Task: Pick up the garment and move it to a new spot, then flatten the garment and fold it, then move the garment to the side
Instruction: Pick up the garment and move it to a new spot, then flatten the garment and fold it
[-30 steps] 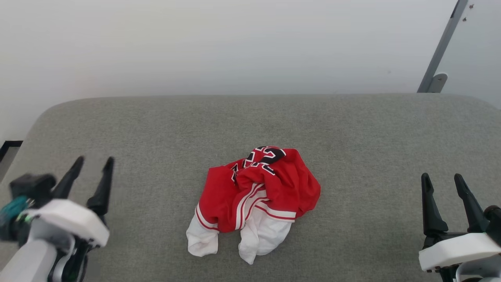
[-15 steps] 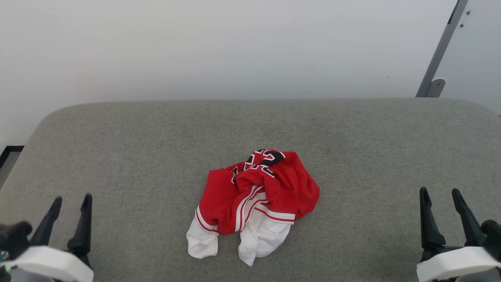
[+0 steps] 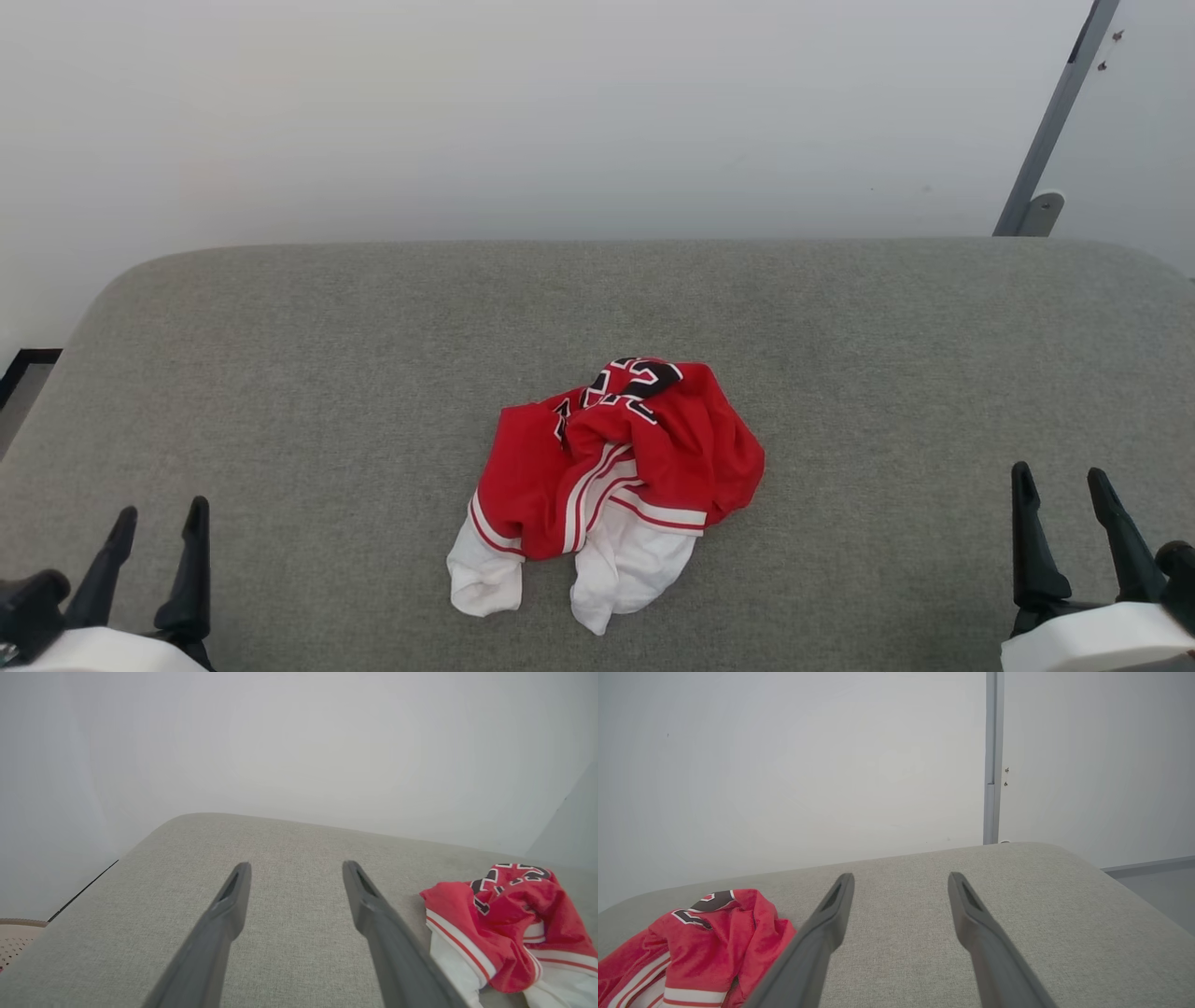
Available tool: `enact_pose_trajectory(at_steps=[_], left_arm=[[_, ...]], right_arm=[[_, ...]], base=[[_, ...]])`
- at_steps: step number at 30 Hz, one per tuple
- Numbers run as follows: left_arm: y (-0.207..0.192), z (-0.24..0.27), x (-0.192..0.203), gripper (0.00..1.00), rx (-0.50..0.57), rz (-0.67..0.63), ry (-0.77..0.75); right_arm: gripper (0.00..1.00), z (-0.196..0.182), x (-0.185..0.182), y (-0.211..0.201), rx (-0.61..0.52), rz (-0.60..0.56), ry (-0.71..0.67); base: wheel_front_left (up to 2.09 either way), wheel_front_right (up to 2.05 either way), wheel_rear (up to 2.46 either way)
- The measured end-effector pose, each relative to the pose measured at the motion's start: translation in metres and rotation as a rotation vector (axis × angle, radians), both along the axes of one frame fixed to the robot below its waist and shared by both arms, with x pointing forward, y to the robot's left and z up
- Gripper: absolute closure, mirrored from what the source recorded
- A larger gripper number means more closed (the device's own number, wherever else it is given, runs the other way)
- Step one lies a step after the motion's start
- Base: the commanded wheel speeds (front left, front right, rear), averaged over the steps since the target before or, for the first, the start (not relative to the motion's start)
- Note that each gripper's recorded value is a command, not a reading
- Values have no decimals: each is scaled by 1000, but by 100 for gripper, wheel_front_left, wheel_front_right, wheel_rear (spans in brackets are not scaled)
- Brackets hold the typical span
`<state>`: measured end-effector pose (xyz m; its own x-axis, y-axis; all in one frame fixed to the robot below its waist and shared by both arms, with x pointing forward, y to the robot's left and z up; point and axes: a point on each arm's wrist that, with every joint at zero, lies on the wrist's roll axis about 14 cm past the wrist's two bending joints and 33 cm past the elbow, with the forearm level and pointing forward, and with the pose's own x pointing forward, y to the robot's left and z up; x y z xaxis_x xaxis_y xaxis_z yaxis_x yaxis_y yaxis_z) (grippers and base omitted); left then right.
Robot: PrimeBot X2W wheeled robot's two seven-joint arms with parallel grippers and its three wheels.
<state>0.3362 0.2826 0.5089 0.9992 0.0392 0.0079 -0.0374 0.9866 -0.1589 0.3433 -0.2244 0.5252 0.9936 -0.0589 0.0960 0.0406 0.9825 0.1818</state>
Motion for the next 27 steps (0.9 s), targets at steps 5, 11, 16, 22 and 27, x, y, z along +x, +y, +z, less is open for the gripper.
enact_pose_trajectory(at_steps=[5,11,16,22,27], left_arm=[[1,-1,-5,0,-17,16,-10],[-1,-4,-9,0,-31,21,-15],[-4,-10,-13,0,-37,22,-6],[2,-9,-18,0,-58,56,-19],[7,-10,-26,0,-66,83,-22]], right_arm=[[0,0,0,0,1,0,-2],[0,1,3,6,3,15,-2],[0,-2,8,18,-4,50,12],[0,-10,18,63,-44,210,70],[0,-17,23,117,-75,403,138]], base=[[0,0,0],[0,0,0],[0,0,0],[0,0,0],[0,0,0]])
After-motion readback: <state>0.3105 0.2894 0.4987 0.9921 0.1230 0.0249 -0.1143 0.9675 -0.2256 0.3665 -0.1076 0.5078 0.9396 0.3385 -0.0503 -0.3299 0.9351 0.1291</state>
